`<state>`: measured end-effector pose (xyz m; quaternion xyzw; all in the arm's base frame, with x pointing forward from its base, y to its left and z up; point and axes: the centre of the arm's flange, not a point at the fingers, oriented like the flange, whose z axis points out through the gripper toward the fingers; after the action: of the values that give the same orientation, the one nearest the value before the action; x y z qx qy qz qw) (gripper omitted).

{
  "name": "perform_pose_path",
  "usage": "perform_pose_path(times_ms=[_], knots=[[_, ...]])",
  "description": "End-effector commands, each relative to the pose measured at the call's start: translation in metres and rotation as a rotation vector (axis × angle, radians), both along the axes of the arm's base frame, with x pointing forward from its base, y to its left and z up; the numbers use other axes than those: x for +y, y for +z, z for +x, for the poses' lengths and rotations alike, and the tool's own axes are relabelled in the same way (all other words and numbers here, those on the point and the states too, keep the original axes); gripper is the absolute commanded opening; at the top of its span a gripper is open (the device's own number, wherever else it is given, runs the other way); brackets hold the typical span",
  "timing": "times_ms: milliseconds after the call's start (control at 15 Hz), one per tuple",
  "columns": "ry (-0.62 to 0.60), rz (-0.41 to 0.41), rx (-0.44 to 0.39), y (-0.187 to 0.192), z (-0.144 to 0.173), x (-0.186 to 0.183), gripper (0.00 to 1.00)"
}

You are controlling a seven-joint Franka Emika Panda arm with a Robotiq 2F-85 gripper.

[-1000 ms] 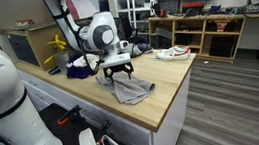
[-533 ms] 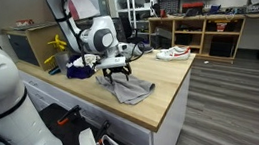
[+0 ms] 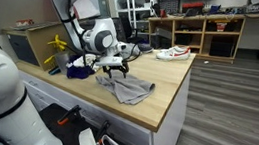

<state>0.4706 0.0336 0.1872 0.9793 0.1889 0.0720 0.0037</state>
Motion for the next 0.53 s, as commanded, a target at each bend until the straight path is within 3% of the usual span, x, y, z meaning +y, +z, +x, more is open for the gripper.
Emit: perform_pose_path(times_ms=[0,467], knots=[[-0.039,0.014,-0.042,-0.009,0.020,0.020,0.66],[-0.057,0.061,-0.097,-0.007,0.043,0.056,0.14]])
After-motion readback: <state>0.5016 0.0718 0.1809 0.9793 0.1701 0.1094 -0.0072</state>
